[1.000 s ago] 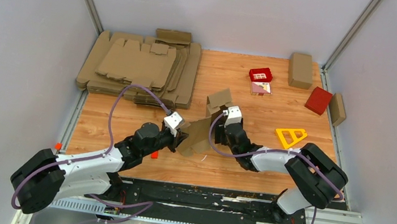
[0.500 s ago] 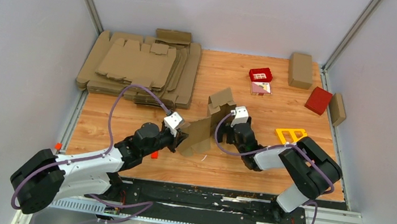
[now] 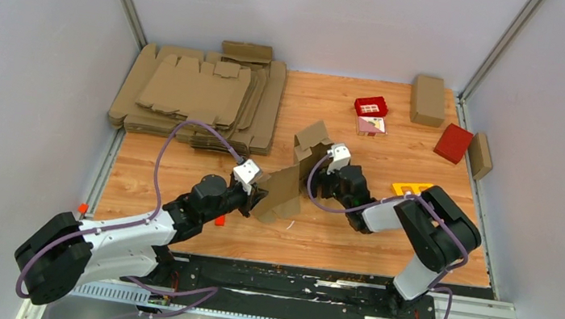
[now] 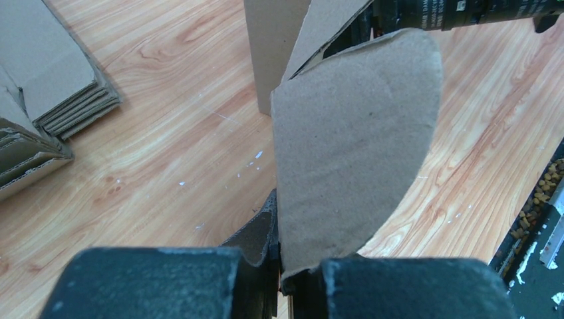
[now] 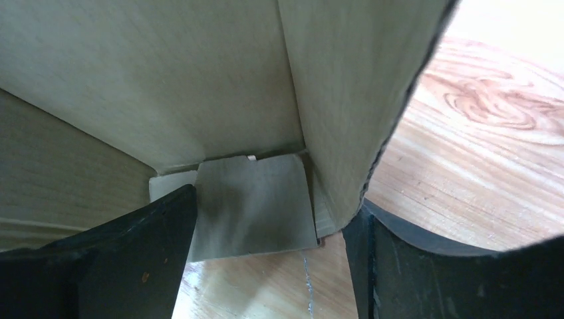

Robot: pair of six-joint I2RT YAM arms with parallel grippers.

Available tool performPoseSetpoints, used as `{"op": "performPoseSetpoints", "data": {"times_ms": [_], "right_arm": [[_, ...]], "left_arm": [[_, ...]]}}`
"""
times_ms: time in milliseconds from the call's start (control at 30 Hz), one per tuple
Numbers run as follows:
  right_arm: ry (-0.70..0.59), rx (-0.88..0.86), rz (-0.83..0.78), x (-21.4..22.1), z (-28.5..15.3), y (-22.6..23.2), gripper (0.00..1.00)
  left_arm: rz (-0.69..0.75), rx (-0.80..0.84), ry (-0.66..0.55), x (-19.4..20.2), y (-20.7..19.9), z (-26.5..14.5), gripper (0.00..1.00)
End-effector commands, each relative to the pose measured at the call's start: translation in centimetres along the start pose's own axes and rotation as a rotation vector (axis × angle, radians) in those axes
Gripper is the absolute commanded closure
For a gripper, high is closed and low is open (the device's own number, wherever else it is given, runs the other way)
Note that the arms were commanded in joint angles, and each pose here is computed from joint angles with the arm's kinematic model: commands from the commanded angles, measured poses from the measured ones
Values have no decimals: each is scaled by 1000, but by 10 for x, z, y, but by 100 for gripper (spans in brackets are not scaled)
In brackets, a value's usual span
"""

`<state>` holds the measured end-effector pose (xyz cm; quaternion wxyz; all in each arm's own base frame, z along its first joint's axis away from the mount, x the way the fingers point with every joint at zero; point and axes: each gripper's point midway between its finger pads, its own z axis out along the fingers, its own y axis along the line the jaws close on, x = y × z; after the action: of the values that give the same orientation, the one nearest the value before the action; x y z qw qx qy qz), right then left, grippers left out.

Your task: Fold the paper box

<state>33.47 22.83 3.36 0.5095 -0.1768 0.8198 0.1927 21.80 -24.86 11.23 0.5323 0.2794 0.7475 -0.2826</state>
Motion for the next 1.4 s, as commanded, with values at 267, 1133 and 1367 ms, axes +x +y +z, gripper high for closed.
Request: {"op": "performPoseSetpoints", "data": {"times_ms": [267,1133,1367], "right_arm": [[40,12,-51,26,9,15,43],[0,207,59,28,-33,24,65],[30,205,79,33,-32,26,65]], "left_arm": [[-9,16,35,9,-4,1,92],[-29,45,-26,-2,-10,-12,69],[-36,59,-54,-5,-12,-14,62]]}}
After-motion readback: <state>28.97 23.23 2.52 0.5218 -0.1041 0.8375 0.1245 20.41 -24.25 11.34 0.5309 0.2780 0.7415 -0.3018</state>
